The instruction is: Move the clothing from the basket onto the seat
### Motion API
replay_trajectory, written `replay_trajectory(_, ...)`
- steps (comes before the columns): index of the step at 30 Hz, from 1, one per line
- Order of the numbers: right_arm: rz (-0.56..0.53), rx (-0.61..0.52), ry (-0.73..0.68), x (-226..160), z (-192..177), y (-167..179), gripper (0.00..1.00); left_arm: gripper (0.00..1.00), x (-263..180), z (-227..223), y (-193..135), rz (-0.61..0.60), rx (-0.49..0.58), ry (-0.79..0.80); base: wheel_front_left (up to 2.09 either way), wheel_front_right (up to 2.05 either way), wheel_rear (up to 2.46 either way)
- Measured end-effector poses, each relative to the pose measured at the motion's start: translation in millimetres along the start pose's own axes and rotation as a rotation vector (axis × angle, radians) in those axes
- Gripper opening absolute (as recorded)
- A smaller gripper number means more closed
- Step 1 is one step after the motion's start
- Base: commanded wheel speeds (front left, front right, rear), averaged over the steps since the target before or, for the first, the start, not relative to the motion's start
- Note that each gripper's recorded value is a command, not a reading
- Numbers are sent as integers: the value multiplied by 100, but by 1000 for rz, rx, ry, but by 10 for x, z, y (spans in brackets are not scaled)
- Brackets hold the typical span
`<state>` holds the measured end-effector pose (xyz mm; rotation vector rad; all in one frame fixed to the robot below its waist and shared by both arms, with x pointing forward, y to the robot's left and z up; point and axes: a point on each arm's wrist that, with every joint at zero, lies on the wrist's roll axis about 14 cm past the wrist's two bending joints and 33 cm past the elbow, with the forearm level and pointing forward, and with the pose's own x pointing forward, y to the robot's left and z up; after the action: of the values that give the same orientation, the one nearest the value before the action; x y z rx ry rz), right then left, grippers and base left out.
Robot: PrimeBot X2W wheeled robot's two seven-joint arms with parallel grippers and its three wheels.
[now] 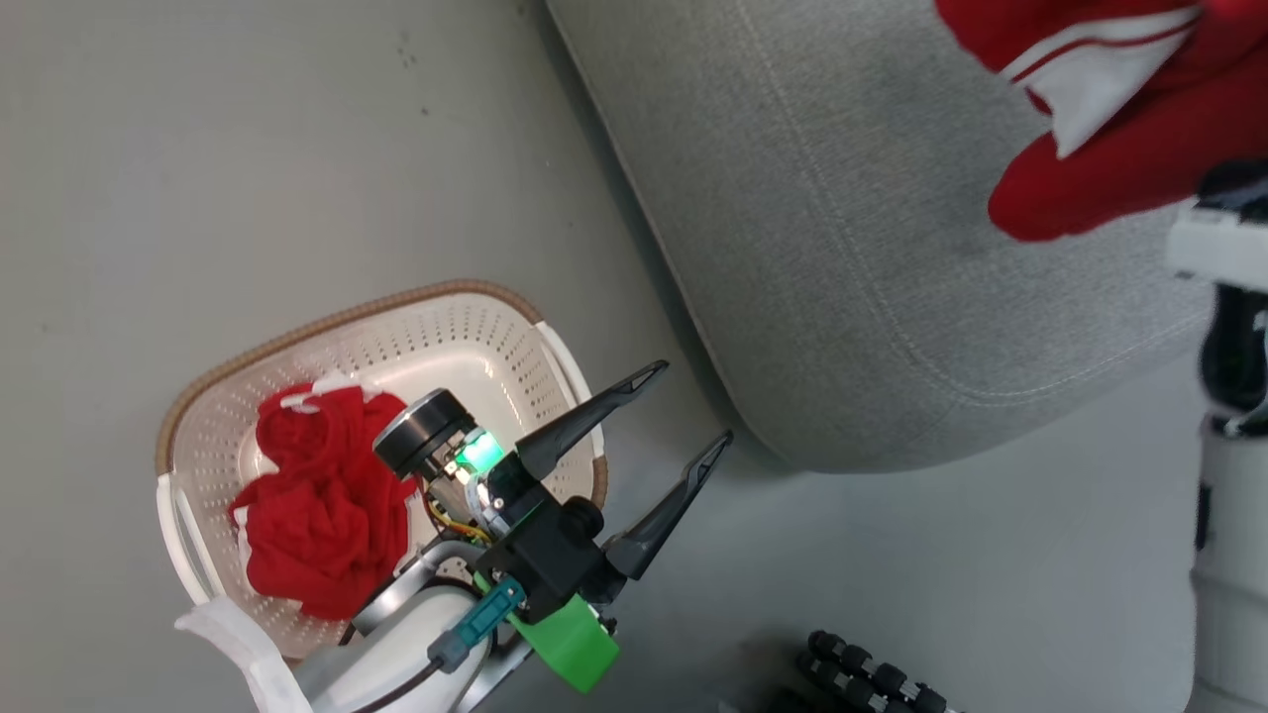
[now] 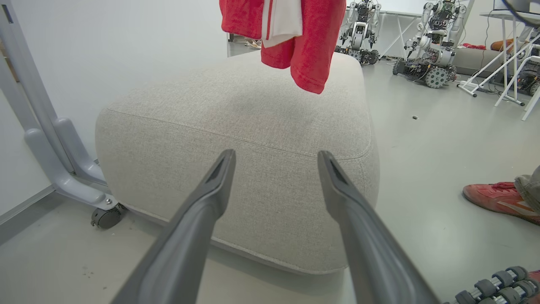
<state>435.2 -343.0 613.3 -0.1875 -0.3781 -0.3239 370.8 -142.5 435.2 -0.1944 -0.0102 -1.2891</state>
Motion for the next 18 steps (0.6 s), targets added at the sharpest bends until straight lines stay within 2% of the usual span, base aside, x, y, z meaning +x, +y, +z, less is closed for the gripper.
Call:
replay_trajectory(5,-4,-114,27,418,-328,-155,0,100,-60,-291,96,-15,-78,25,0,0,0)
replay_trajectory(10,-5,-178,116,642,-847,-228,0,100,-210,-580,285,50,-163,60,0,0,0)
replay_trajectory(13,-16,-182,206,642,-1266,-237,0,100,-324,-769,379,87,-191,95,0,0,0)
replay_trajectory(18,-34,-171,389,393,-1992,-211,0,100,-483,-1018,470,145,-271,141,0,0,0)
